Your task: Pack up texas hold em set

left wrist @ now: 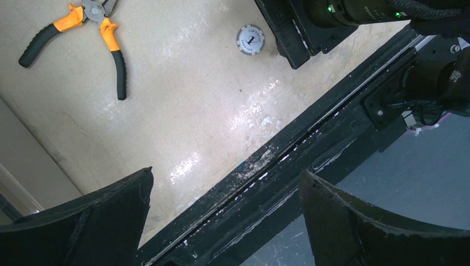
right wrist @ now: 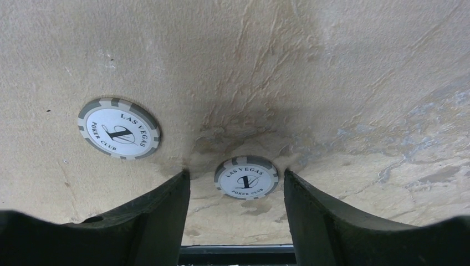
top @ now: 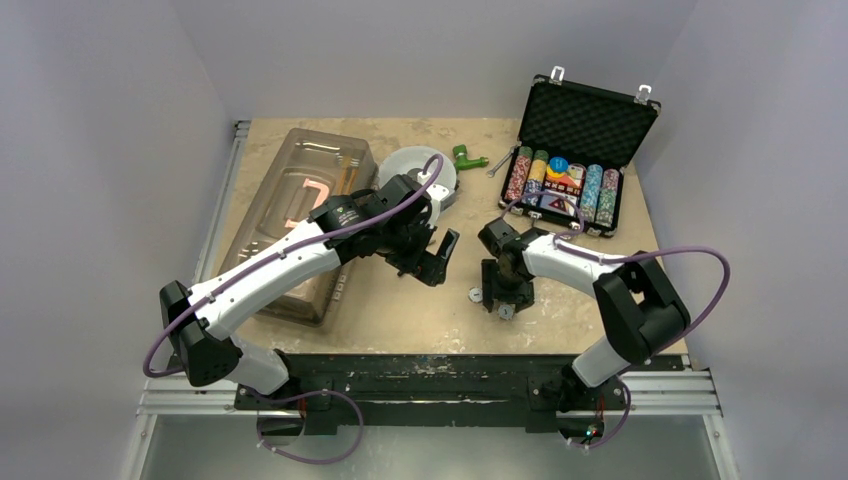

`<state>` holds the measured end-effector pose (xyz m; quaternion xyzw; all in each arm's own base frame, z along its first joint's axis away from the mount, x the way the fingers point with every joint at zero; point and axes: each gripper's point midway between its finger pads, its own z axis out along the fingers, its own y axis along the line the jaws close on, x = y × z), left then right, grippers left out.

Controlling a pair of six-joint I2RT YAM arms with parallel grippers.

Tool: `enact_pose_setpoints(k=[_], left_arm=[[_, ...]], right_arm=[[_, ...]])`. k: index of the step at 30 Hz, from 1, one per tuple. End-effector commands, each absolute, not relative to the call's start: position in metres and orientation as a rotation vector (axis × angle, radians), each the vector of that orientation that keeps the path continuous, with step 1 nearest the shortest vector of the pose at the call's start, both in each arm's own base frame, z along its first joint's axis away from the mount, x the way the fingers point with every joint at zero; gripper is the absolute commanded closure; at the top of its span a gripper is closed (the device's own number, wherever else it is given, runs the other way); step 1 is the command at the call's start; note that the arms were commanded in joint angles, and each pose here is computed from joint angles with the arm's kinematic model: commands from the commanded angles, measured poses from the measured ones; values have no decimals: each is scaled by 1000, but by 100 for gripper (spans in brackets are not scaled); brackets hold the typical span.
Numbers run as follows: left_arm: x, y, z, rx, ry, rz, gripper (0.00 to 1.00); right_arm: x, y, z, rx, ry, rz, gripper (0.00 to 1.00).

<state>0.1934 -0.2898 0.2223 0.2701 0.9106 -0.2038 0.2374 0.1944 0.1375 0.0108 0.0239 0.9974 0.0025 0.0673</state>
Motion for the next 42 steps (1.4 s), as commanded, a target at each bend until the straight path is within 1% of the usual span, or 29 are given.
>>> enact_pose_setpoints(k=[1, 9, 13, 20, 31, 42], left_arm=[[197, -292, 240, 759, 2439, -582, 0], [198, -293, 237, 763, 2444, -576, 0], [198, -292, 237, 761, 2443, -575, 0], [198, -291, 236, 760, 2446, -568, 0], [196, -288, 234, 757, 2448, -567, 0], [201, -279, 233, 658, 2474, -634, 0]], right_arm=[[203, 140, 13, 87, 2974, -61, 42], [201, 137, 10, 86, 2972, -98, 48], [196, 141, 5, 84, 2992, -47, 51], [194, 140, 4, 91, 2987, -51, 58], [201, 147, 14, 119, 2944, 14, 65], [212, 151, 28, 157, 2898, 37, 67]])
